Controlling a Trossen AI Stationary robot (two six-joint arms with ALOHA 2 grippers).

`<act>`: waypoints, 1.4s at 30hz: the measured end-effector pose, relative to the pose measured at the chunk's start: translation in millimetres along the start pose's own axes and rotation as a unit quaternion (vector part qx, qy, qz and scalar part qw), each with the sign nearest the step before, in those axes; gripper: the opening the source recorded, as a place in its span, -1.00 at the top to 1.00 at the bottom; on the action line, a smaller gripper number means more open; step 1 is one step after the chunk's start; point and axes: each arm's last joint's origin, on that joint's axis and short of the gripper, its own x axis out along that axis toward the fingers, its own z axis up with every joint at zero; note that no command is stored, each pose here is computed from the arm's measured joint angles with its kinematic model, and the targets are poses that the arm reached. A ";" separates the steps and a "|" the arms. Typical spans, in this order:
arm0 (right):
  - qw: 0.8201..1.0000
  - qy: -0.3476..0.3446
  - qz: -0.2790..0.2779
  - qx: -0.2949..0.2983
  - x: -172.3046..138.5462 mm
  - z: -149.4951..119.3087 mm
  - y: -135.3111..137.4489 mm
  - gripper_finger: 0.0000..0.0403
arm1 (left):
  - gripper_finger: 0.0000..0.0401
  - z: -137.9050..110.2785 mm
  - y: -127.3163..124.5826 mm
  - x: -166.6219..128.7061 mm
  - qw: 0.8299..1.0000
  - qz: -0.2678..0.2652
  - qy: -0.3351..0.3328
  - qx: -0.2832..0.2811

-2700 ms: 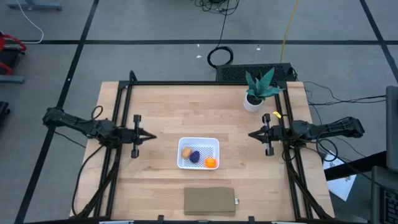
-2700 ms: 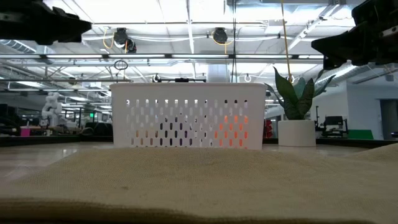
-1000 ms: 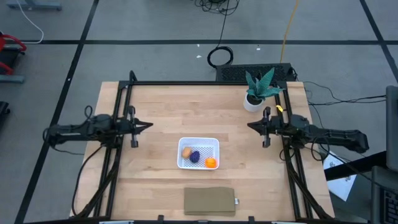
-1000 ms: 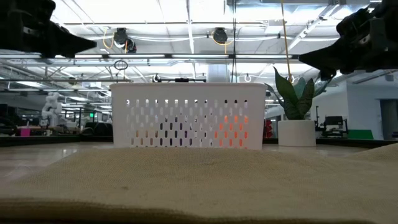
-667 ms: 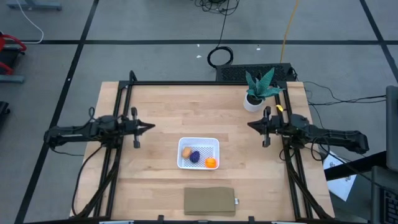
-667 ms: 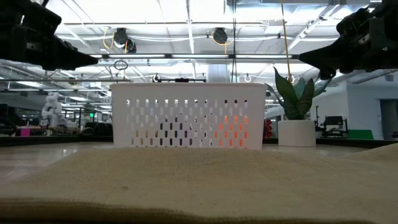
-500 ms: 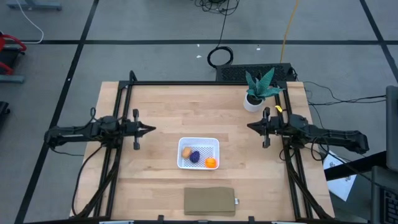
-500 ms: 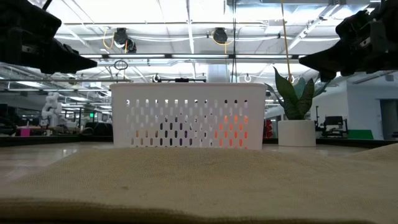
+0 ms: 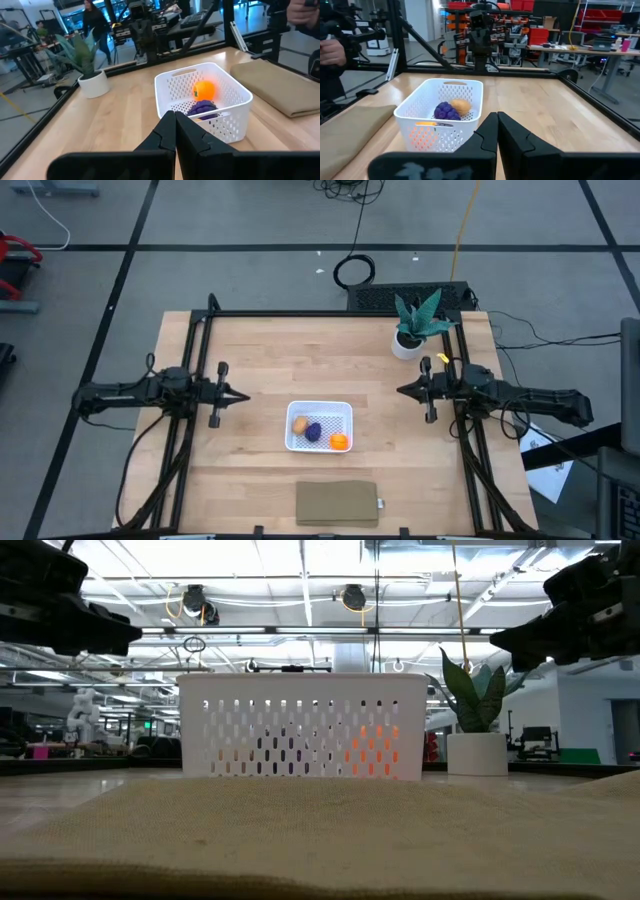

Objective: Pick and placing Produce into tupperware
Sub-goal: Return to Home Position

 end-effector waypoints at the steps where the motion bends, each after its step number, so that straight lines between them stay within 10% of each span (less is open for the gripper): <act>1: 1.000 0.000 0.000 0.000 0.0 0.0 0.0 1.00 | 1.00 0.1 -0.3 0.0 1.000 -0.001 0.000 0.002; 42: 0.999 -0.042 0.024 0.012 -0.4 8.1 1.1 1.00 | 0.98 2.0 0.1 0.1 0.999 0.005 -0.010 -0.042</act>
